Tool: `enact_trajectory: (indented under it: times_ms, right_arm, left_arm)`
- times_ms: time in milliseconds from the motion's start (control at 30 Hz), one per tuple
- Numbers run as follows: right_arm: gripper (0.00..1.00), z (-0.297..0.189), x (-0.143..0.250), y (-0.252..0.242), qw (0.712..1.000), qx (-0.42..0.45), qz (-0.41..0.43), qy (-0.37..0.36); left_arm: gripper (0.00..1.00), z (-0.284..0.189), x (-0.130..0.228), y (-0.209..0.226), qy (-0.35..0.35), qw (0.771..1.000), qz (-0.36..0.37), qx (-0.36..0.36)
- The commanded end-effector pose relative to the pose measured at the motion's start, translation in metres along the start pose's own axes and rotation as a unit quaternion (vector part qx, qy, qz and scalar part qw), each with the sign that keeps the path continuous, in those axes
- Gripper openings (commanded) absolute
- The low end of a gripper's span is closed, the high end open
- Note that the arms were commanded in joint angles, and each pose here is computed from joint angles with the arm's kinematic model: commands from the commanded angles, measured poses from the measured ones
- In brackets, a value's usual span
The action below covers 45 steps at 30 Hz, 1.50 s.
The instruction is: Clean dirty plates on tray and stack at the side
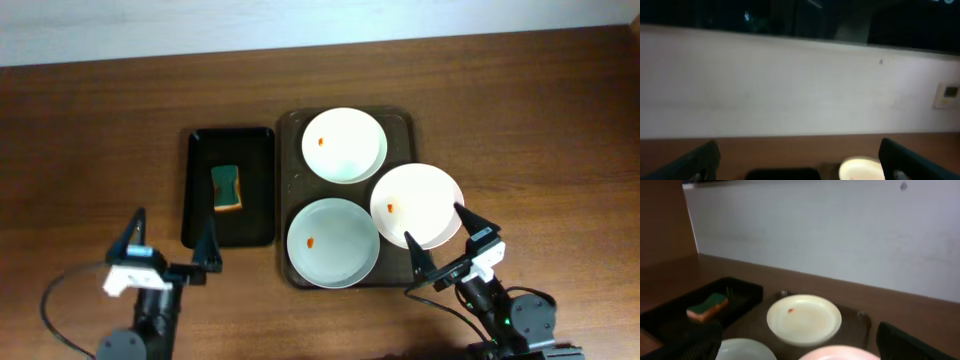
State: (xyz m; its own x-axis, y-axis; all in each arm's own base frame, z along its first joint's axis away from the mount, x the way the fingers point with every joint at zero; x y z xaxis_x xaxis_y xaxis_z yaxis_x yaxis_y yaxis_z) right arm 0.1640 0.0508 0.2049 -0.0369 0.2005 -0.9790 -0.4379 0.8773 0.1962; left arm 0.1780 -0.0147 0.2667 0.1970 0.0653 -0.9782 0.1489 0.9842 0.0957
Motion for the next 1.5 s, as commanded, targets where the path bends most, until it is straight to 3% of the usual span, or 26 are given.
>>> enact_trajectory:
  times_ms: [0, 100, 233, 400, 467, 533, 633, 667, 700, 733, 833, 900, 967, 1033, 1100, 1167, 1200, 1267, 1300, 1333, 1367, 1467]
  right_arm:
    - [0.98, 0.005, -0.036, 0.009, 1.0, -0.009, 0.015, 0.02]
    - [0.98, 0.026, -0.061, 0.008, 0.991, 0.005, 0.057, 0.122]
    - [0.98, 0.059, -0.097, 0.003, 0.967, 0.031, 0.102, 0.23]
    - [0.98, 0.109, -0.12, -0.011, 0.927, 0.048, 0.139, 0.345]
    - [0.98, 0.119, -0.113, -0.01, 0.912, 0.029, 0.175, 0.369]
    - [0.99, 0.127, -0.1, -0.014, 0.901, 0.025, 0.189, 0.391]
    - [0.98, 0.13, -0.082, -0.019, 0.879, 0.035, 0.208, 0.428]
    - [0.98, 0.13, -0.074, -0.021, 0.868, 0.04, 0.215, 0.445]
    - [0.98, 0.131, -0.068, -0.022, 0.861, 0.043, 0.221, 0.456]
    - [0.98, 0.131, -0.065, -0.023, 0.857, 0.045, 0.224, 0.462]
    - [0.95, 0.132, -0.057, -0.025, 0.847, 0.049, 0.231, 0.477]
    - [0.95, 0.132, -0.055, -0.025, 0.844, 0.05, 0.233, 0.48]
    - [0.94, 0.132, -0.055, -0.025, 0.844, 0.05, 0.233, 0.48]
    - [0.93, 0.131, -0.055, -0.025, 0.843, 0.05, 0.233, 0.483]
    - [0.92, 0.131, -0.055, -0.025, 0.842, 0.051, 0.234, 0.483]
    - [0.91, 0.131, -0.055, -0.025, 0.842, 0.051, 0.234, 0.483]
    - [0.91, 0.131, -0.055, -0.025, 0.842, 0.051, 0.233, 0.483]
    - [0.91, 0.131, -0.055, -0.025, 0.843, 0.051, 0.233, 0.483]
    - [0.91, 0.131, -0.055, -0.025, 0.843, 0.051, 0.233, 0.483]
    - [0.91, 0.131, -0.055, -0.026, 0.843, 0.053, 0.232, 0.483]
    - [0.91, 0.131, -0.055, -0.026, 0.843, 0.054, 0.231, 0.483]
    - [0.91, 0.131, -0.055, -0.026, 0.843, 0.054, 0.231, 0.483]
  left_arm:
    - [0.99, 0.039, -0.033, 0.006, 0.059, 0.998, 0.017, 0.026]
    - [0.99, 0.088, -0.054, -0.005, 0.158, 0.982, -0.014, 0.102]
    - [0.99, 0.122, -0.049, -0.027, 0.275, 0.948, -0.034, 0.158]
    - [1.0, 0.126, -0.025, -0.05, 0.332, 0.919, -0.048, 0.207]
    - [0.99, 0.126, -0.023, -0.049, 0.337, 0.918, -0.043, 0.203]
    - [1.0, 0.123, -0.008, -0.037, 0.383, 0.913, -0.037, 0.136]
    - [1.0, 0.119, 0.036, -0.014, 0.49, 0.871, -0.029, -0.004]
    - [0.9, 0.122, 0.055, -0.016, 0.518, 0.855, -0.03, -0.004]
    - [0.71, 0.125, 0.072, -0.02, 0.542, 0.839, -0.04, 0.003]
    - [0.66, 0.129, 0.091, -0.021, 0.565, 0.824, -0.045, -0.003]
    - [0.68, 0.137, 0.148, -0.027, 0.62, 0.78, -0.081, -0.033]
    - [0.57, 0.145, 0.175, -0.03, 0.629, 0.772, -0.084, -0.034]
    - [0.53, 0.149, 0.198, -0.032, 0.638, 0.765, -0.079, -0.038]
    - [0.33, 0.152, 0.227, -0.028, 0.646, 0.758, -0.057, -0.061]
    - [0.0, 0.149, 0.241, -0.03, 0.658, 0.749, -0.057, -0.058]
    - [0.0, 0.149, 0.238, -0.039, 0.662, 0.745, -0.074, -0.01]
    - [0.0, 0.155, 0.22, -0.046, 0.656, 0.75, -0.082, 0.036]
    - [0.0, 0.164, 0.19, -0.042, 0.64, 0.764, -0.079, 0.032]
    - [0.09, 0.168, 0.176, -0.039, 0.627, 0.774, -0.076, 0.028]
    - [0.4, 0.17, 0.163, -0.035, 0.613, 0.787, -0.067, 0.015]
    - [0.52, 0.17, 0.159, -0.029, 0.608, 0.792, -0.053, -0.003]
    - [0.68, 0.163, 0.176, -0.022, 0.628, 0.777, -0.022, -0.038]
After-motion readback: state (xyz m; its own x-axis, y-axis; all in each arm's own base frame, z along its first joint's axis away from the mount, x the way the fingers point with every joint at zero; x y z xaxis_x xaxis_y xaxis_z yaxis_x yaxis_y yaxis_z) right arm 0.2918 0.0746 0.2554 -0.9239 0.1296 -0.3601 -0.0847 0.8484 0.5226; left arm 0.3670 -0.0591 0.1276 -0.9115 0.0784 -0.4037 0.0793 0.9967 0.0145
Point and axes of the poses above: each gripper's point midway between its finger pads, its own z axis out along the fingers, its own y axis along the line the jaws close on, x = y × z, the point moved 7 cm from there along -z, back along the fingers, and after that the axes turned 11 degrees about z, right-handed, at the moved point
